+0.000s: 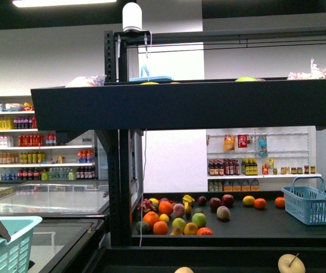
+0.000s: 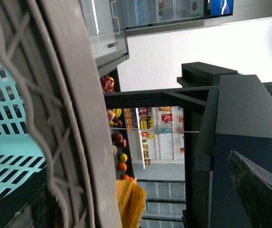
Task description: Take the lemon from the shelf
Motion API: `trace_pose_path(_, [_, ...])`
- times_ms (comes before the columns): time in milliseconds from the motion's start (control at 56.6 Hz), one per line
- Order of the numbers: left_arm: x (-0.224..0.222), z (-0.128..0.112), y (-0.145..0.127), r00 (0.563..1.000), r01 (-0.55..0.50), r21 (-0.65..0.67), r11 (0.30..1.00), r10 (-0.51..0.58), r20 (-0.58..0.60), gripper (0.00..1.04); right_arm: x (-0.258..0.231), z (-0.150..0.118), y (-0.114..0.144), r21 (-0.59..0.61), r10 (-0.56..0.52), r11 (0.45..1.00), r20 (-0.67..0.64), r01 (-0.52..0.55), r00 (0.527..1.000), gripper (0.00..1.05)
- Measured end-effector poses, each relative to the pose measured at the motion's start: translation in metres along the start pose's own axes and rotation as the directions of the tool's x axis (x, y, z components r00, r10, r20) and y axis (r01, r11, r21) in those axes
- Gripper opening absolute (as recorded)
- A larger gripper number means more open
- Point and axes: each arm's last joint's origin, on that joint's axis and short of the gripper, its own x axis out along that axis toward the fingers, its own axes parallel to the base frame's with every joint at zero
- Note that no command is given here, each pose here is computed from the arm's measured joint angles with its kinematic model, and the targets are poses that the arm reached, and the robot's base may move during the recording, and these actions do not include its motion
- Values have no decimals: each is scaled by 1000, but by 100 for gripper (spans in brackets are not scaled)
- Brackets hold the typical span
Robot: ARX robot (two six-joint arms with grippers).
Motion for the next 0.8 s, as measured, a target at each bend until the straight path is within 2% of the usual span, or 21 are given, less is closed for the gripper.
trace_pose_path(424, [18, 0, 4, 1000, -28, 21, 999, 28, 4, 97, 0, 0, 0, 0, 0, 1000, 0, 0, 1000, 97])
trace_pose_path(795, [15, -2, 7, 997, -77, 42, 996, 77, 3, 32, 0, 0, 0, 0, 0, 1000, 0, 0, 1000, 97])
